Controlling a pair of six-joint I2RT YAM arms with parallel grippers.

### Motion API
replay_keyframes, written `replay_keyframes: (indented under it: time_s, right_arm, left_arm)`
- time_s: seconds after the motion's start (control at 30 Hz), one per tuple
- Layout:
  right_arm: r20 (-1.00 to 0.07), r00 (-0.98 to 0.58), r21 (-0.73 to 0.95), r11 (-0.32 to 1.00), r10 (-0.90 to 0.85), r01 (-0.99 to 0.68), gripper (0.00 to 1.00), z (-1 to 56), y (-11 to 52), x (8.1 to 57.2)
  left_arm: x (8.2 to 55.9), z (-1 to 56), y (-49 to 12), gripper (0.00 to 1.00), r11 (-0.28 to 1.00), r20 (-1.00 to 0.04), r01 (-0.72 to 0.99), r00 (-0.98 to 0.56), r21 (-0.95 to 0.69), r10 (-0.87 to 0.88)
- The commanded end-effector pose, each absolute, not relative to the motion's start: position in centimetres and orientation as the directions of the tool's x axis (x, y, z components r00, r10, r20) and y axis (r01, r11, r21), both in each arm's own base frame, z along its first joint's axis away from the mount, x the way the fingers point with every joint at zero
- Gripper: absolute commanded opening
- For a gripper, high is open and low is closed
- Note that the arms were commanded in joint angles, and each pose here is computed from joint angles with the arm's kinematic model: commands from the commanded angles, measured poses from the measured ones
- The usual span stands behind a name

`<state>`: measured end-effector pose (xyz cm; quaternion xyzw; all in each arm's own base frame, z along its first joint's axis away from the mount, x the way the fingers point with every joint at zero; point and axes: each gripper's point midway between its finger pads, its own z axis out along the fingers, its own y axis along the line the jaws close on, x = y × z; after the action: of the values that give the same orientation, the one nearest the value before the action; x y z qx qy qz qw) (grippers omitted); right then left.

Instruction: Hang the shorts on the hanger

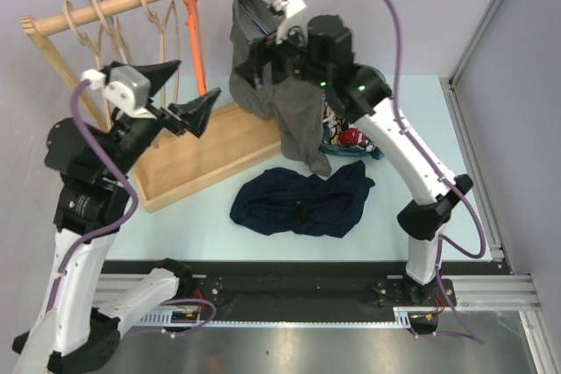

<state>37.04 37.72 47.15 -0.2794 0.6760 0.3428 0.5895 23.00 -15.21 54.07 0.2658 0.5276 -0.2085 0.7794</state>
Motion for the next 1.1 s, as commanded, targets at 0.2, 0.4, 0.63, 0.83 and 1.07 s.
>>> replay_keyframes:
  time_s: [0.2,0.4,0.63,0.83,1.07]
  right_arm:
    - [-0.963,0.05,0.136,0.633,0.266,-0.762,0.94,54.6,44.3,33.3]
    - [-0.968,0.006,0.18,0.704,0.253,-0.687,0.96,52.0,45.9,34.5]
    - [-0.975,-0.022,0.175,0.702,0.221,-0.69,0.96,49.3,48.4,34.6]
    - [-0.982,0.003,0.147,0.773,0.189,-0.617,0.77,48.9,47.0,35.7]
    - [-0.984,0.006,0.142,0.816,0.176,-0.56,0.35,48.3,44.8,38.2]
  left_arm:
    - [20.1,60.3,-8.5,0.92,0.9,-0.858,0.423,0.496,0.106,-0.132]
    - [19.6,60.7,-7.5,0.93,0.917,-0.849,0.387,0.512,0.091,-0.132]
    - [20.1,60.2,-7.3,0.93,0.92,-0.855,0.384,0.5,0.078,-0.136]
    - [20.4,60.0,-7.4,0.94,0.919,-0.859,0.386,0.494,0.077,-0.136]
    - [21.1,60.2,-7.4,0.94,0.918,-0.859,0.388,0.493,0.078,-0.136]
